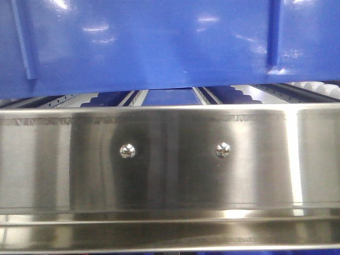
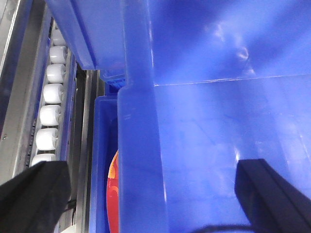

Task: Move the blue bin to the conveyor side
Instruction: 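Close both grippers on opposite side rims of the blue bin, then pull the gripped blue bin off the rollers toward the robot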

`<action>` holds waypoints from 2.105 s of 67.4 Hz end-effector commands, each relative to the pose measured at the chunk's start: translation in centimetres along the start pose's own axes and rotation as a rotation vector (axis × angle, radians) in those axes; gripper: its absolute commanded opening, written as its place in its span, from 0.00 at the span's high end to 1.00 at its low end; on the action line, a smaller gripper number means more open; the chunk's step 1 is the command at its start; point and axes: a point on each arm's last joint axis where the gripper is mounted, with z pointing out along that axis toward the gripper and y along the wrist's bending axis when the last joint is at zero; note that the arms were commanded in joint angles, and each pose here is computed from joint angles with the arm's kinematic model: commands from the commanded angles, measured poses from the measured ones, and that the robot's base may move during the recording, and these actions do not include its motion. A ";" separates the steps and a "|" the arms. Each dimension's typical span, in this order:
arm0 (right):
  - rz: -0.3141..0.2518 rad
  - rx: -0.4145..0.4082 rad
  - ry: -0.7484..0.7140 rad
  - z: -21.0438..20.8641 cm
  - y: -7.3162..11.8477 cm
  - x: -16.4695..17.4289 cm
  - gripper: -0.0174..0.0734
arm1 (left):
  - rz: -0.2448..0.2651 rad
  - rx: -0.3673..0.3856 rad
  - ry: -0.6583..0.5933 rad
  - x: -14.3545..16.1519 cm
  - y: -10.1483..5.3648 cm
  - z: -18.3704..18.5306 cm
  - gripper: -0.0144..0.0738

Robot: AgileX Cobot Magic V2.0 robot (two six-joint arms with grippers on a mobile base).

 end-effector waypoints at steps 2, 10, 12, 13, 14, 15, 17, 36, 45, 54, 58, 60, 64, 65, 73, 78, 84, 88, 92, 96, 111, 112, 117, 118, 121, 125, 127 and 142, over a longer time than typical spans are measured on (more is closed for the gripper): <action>-0.002 0.007 -0.030 -0.4 0.0 -0.4 0.20 | -0.001 0.004 -0.011 -0.1 -0.1 -0.1 0.17; -0.003 0.006 -0.060 -1.2 0.0 -0.8 0.20 | -0.001 0.004 -0.011 -0.1 -0.1 -0.1 0.17; -0.003 0.006 -0.067 -1.3 0.0 -0.9 0.20 | -0.001 0.004 -0.011 -0.1 -0.1 -0.1 0.17; -0.003 0.006 -0.071 -1.4 0.0 -1.0 0.20 | -0.001 0.004 -0.011 -0.1 -0.1 -0.1 0.17; -0.003 0.005 -0.073 -1.5 0.0 -1.0 0.20 | -0.001 0.004 -0.011 -0.1 -0.1 -0.1 0.17; -0.003 0.005 -0.073 -1.5 0.0 -1.0 0.20 | -0.001 0.004 -0.011 -0.1 -0.1 -0.1 0.17; -0.004 0.005 -0.077 -1.6 0.0 -1.1 0.20 | -0.001 0.004 -0.011 -0.1 -0.1 -0.1 0.17; -0.003 0.006 -0.051 -0.3 0.0 -1.3 0.20 | -0.001 0.004 -0.011 -0.1 -0.1 -0.1 0.17; -0.003 0.007 -0.041 0.1 0.0 -1.4 0.20 | -0.001 0.004 -0.011 -0.1 -0.1 -0.1 0.17; -0.003 0.007 -0.041 0.1 0.0 -1.4 0.20 | -0.001 0.002 -0.011 -0.1 -0.1 -0.1 0.17; -0.003 0.007 -0.041 0.1 0.0 -1.4 0.20 | 0.000 0.000 -0.012 -0.1 0.0 -0.1 0.17; -0.003 0.007 -0.041 0.1 0.0 -1.4 0.20 | 0.002 -0.004 -0.012 -0.1 0.0 -0.1 0.17; -0.003 0.007 -0.041 0.1 0.0 -1.4 0.20 | 0.004 -0.010 -0.013 -0.1 0.0 -0.1 0.17; -0.003 0.007 -0.041 0.1 0.0 -1.4 0.20 | 0.004 -0.010 -0.013 -0.1 0.1 -0.1 0.17; -0.003 0.007 -0.041 0.1 0.0 -1.4 0.20 | 0.008 -0.018 0.005 0.2 0.1 0.4 0.17; -0.003 0.007 -0.041 0.1 0.0 -1.4 0.20 | 0.010 -0.020 0.026 0.5 0.1 0.9 0.17; -0.003 0.007 -0.041 0.1 0.0 -1.4 0.20 | 0.011 -0.022 0.047 0.9 0.1 1.4 0.17; -0.003 0.007 -0.041 0.1 0.0 -1.4 0.20 | 0.013 -0.025 0.057 1.1 0.1 1.6 0.17; -0.003 0.007 -0.041 0.1 0.0 -1.4 0.20 | 0.016 -0.031 0.064 1.1 0.1 1.8 0.17; -0.003 0.007 -0.041 0.1 0.0 -1.4 0.20 | 0.017 -0.032 0.074 1.2 0.1 2.2 0.17; -0.003 0.007 -0.041 0.1 0.0 -1.4 0.20 | 0.014 -0.025 0.084 1.1 0.0 2.6 0.17; -0.003 0.007 -0.041 0.1 0.0 -1.4 0.20 | 0.014 -0.025 0.084 1.1 0.0 2.6 0.17; -0.003 0.007 -0.041 0.1 0.0 -1.4 0.20 | 0.014 -0.025 0.084 1.1 0.0 2.6 0.17; -0.003 0.007 -0.041 0.1 0.0 -1.4 0.20 | 0.014 -0.025 0.084 1.1 0.0 2.6 0.17; -0.003 0.007 -0.041 0.1 0.0 -1.4 0.20 | 0.014 -0.024 0.085 1.1 0.0 2.6 0.17; -0.003 0.007 -0.041 0.1 0.0 -1.4 0.20 | 0.014 -0.025 0.086 1.1 0.0 2.7 0.17; -0.003 0.007 -0.041 0.1 0.0 -1.4 0.21 | 0.014 -0.025 0.089 1.1 0.0 2.8 0.18; -0.003 0.007 -0.041 0.1 0.0 -1.4 0.54 | 0.012 -0.017 0.108 1.4 -0.1 3.3 0.46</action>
